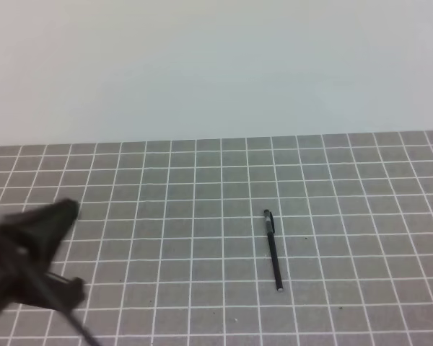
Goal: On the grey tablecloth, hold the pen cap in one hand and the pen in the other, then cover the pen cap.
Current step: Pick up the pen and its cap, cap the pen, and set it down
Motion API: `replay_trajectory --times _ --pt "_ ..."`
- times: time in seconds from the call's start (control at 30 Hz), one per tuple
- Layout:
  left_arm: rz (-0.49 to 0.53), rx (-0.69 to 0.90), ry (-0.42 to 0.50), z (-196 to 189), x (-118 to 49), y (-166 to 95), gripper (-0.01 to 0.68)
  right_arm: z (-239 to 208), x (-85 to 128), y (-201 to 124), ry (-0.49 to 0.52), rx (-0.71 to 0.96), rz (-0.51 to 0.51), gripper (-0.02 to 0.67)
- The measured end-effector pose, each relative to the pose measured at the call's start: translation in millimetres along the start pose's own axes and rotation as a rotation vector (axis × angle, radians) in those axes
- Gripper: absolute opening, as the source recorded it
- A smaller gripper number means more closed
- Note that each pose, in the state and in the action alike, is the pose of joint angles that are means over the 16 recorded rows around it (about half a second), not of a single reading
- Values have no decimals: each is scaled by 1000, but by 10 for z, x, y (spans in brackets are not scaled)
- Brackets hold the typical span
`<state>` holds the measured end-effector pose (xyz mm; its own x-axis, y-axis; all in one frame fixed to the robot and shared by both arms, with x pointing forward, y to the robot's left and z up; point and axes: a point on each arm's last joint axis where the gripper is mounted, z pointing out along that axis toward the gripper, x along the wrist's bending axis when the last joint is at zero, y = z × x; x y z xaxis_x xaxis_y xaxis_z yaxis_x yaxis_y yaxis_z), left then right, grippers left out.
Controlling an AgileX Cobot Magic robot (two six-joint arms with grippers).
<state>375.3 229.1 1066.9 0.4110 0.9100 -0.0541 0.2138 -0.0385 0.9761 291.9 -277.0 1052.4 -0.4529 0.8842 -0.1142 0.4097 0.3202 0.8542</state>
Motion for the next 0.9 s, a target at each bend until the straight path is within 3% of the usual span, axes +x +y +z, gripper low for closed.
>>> replay_trajectory --times 0.2,0.47,0.7,0.9 --pt "-35 -187 84 -346 176 184 -1 0 0 0 0 0 0 3" --pt "-11 -382 217 -791 246 248 -1 0 0 0 0 0 0 3" --pt "3 -436 305 -945 272 169 -1 0 0 0 0 0 0 3" --pt "-19 -441 318 -966 276 68 -1 0 0 -1 0 1 0 3"
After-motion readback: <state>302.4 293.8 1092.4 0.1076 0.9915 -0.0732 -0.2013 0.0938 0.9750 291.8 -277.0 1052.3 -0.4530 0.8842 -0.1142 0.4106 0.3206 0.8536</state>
